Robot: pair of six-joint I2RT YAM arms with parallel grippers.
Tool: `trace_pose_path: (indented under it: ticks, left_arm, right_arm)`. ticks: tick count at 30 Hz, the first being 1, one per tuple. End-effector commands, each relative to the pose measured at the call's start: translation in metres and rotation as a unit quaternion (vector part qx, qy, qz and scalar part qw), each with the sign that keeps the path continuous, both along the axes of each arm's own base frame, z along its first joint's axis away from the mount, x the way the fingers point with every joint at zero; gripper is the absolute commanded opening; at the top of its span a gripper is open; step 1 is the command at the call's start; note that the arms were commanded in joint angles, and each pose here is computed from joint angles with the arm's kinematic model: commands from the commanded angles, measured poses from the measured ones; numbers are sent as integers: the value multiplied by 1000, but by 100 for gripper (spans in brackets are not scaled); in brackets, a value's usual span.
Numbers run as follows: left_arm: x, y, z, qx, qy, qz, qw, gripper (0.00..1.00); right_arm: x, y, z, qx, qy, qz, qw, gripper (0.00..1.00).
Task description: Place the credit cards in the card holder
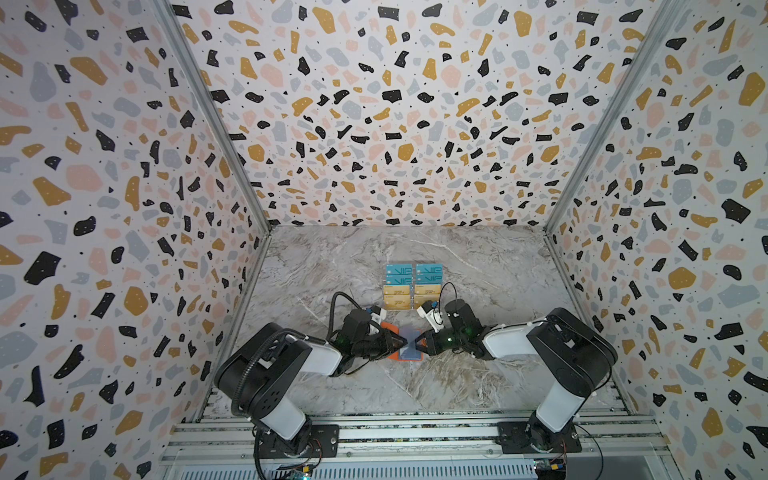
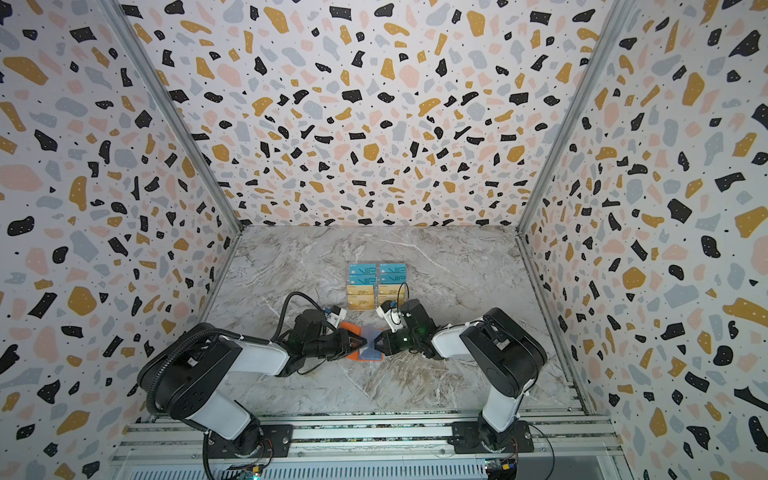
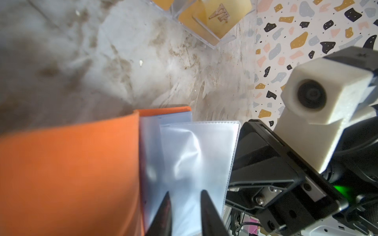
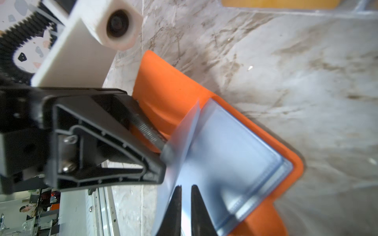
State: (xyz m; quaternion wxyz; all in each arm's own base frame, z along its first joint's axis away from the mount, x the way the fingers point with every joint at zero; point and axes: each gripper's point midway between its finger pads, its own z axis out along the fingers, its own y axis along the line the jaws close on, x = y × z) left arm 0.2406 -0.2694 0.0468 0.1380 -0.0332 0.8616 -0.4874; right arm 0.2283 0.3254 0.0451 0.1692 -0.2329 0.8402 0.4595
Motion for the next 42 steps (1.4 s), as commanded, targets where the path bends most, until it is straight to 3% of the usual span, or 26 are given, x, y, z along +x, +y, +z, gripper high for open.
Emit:
trace_pose_path:
  ticks: [1,3,8,13,23,30,37,42]
  left_arm:
    - [5,-3,19,-14,-18,-1,1000,37]
    - [7,-1,21,1,-12,2,1000,42]
    - [8,18,22,80,-4,20,997,44]
    - [20,51,47,146,-39,74,986,47]
    - [20,53,48,151,-46,60,986,46]
    - [44,76,46,242,-73,83,964,45]
    - [56,85,58,261,-100,89,956,49]
    - [57,86,53,249,-100,86,959,55]
  right_arm:
    - [2,11,22,28,-24,17,999,14]
    - [3,13,24,28,-28,21,999,14]
    - [3,22,27,28,-34,35,998,14]
    - [5,33,28,26,-38,48,998,15]
    - [5,42,20,27,-30,53,998,15]
    - [17,53,27,27,-44,51,997,15]
    - [24,63,19,9,-46,55,997,18]
    - [25,72,9,-7,-45,63,997,20]
